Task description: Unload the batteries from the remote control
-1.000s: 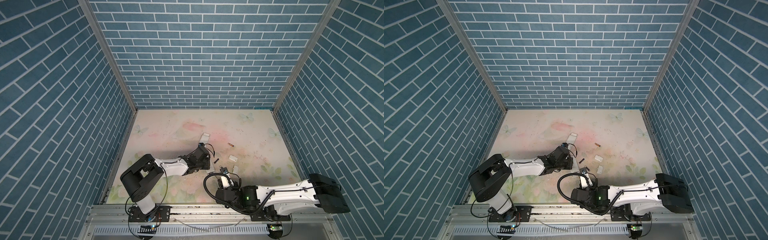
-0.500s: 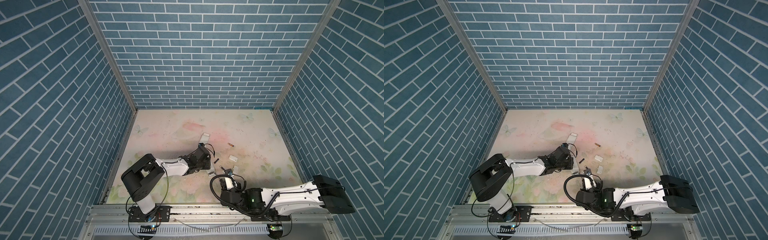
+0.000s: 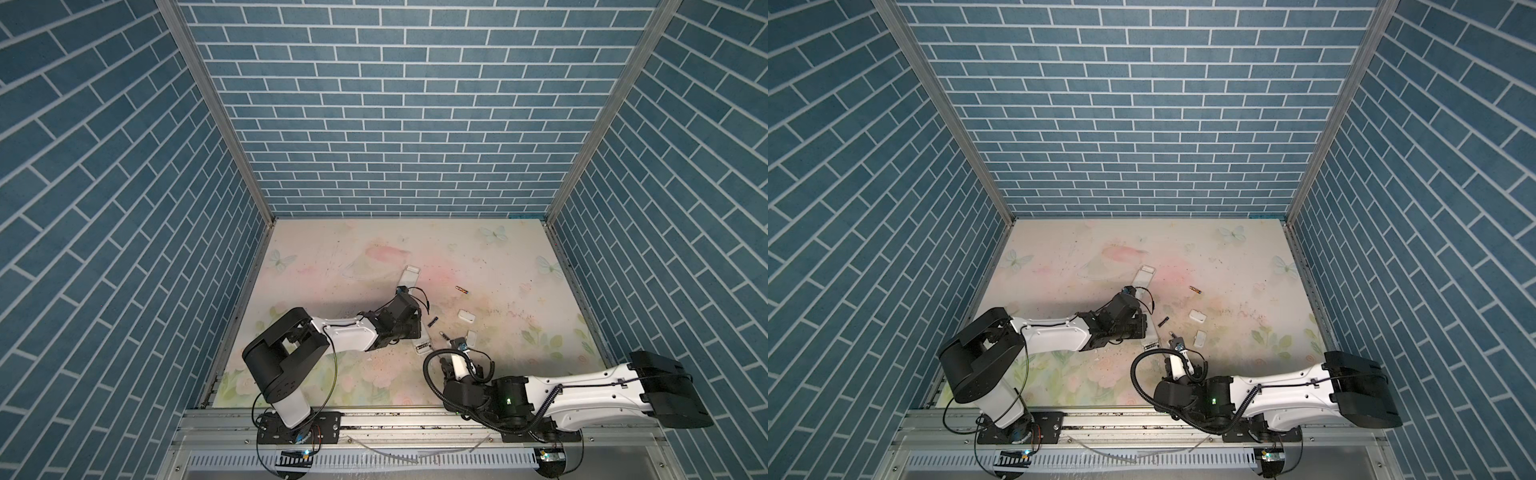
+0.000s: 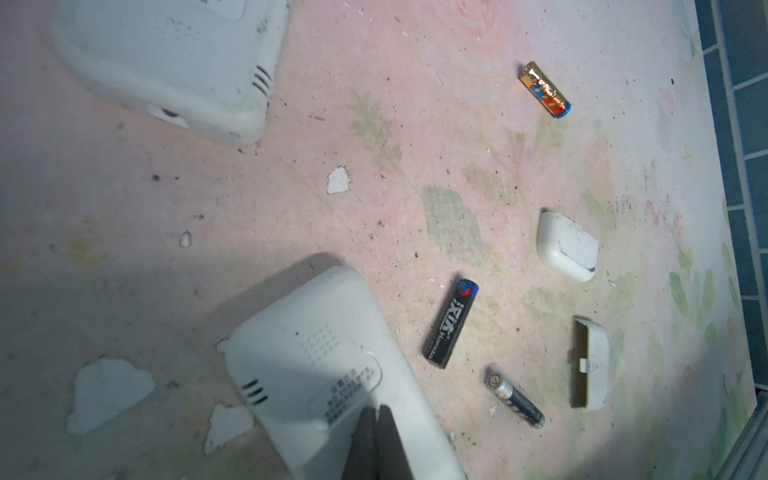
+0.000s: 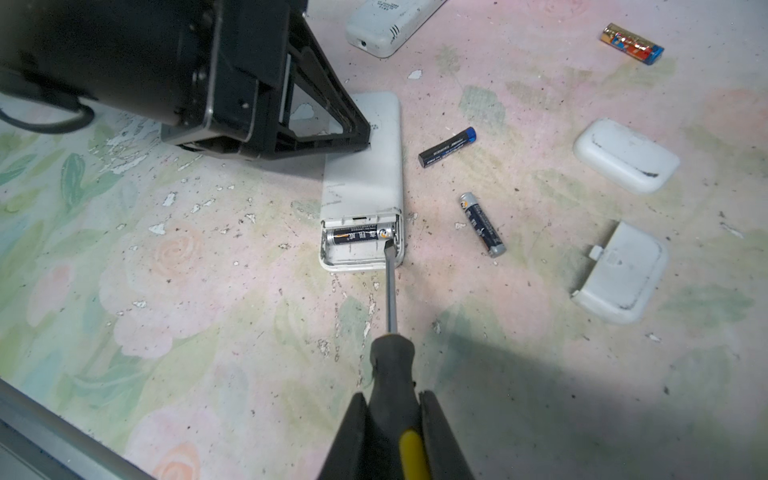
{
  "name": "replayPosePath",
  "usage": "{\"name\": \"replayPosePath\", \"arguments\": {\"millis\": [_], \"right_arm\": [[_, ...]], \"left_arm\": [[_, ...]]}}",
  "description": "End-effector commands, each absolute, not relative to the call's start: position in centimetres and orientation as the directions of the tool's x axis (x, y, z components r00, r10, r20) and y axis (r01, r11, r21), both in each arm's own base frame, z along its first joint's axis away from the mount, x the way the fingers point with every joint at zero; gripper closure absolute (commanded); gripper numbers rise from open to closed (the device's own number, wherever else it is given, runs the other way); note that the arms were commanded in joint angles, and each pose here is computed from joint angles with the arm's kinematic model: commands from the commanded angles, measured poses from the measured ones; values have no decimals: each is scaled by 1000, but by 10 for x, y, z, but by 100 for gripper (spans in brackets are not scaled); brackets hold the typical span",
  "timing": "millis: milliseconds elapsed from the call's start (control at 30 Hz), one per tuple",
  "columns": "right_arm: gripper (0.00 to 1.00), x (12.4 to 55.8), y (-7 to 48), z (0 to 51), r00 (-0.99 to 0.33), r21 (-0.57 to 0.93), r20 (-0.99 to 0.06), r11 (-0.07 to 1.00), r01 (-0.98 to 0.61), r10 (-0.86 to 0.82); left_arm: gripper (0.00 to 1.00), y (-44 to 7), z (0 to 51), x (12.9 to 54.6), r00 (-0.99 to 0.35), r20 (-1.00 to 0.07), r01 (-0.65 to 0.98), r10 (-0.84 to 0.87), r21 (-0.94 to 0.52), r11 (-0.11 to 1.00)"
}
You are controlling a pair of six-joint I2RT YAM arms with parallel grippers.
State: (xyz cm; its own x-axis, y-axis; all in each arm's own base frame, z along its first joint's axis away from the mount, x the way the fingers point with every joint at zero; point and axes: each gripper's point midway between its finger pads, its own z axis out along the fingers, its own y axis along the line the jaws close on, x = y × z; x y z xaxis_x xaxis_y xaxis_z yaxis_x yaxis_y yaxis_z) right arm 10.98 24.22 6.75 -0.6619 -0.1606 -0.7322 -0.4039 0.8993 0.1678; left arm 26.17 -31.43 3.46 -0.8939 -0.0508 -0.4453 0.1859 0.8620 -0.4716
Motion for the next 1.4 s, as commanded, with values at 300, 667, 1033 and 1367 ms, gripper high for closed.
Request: {"name": "replayPosePath", "arguments": {"millis": [300,667,1033,1367], "right_arm": [[100,114,238,48,-658,100,-713,894,-438,-243],[100,117,237,64,-642,108,-731,890,-442,-230],[100,127,183,140,-650,85,-746,946,-313,-148],[100,178,101,229,-478,-35,-876,982,185,59]], "left_arm": [[97,-295,-9,234,-945,-328,136,-3,-401,906],[98,-291,-7,235,-942,-337,126,-12,-384,914],[62,-284,59,260,-865,-499,174,-46,-386,906],[40,-257,123,277,-784,-617,197,-73,-359,912]]}}
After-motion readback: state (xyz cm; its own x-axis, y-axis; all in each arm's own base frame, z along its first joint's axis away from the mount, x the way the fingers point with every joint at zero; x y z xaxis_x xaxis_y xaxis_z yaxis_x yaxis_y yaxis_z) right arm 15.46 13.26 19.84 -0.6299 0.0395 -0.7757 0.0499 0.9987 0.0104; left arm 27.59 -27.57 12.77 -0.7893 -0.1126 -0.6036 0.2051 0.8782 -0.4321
